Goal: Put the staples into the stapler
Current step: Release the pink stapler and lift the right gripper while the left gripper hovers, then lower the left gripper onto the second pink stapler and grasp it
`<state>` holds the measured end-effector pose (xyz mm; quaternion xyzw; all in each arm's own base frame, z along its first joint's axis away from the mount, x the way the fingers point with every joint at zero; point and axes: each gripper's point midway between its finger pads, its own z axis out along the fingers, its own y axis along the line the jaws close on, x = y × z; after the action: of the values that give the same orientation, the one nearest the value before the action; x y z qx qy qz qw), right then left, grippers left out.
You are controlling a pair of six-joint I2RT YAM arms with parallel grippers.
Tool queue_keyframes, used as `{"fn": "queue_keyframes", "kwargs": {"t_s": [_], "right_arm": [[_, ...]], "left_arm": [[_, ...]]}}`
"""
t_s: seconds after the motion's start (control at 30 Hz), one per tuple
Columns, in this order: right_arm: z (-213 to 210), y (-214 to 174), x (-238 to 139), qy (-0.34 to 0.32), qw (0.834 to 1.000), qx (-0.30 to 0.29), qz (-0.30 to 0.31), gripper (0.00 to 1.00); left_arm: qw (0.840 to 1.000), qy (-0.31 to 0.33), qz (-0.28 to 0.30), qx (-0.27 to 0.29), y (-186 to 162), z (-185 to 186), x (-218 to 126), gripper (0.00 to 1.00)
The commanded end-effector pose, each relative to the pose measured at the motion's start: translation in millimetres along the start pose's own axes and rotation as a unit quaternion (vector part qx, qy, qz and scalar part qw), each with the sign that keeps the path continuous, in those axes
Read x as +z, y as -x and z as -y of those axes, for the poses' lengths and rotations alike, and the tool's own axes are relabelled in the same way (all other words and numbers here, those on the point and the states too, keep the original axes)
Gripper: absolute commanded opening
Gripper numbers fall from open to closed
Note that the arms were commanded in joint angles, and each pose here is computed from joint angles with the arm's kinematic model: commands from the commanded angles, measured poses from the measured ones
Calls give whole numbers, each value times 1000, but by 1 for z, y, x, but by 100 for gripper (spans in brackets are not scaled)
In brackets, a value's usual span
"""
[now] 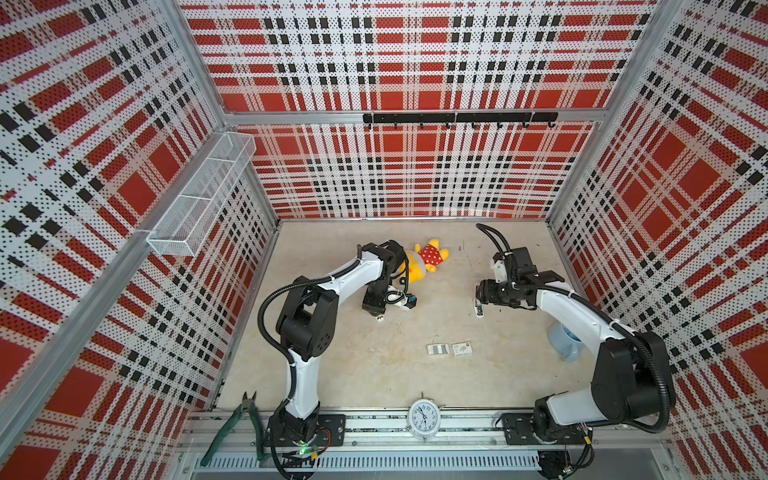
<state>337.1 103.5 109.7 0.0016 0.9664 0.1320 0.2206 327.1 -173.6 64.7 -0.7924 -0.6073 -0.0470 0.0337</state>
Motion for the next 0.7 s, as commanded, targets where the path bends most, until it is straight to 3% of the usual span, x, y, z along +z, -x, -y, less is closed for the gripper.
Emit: {"fn": "queue_keyframes", "kwargs": {"t_s": [0.0,0.67], "right_arm": [[-2,-1,-7,7,1000,11,12,64],[-2,-7,-11,11,1000,17,13,64]], "left_arm": [[995,9,7,95,1,3,-21,60],[990,10,2,143,8,2,7,59]]}}
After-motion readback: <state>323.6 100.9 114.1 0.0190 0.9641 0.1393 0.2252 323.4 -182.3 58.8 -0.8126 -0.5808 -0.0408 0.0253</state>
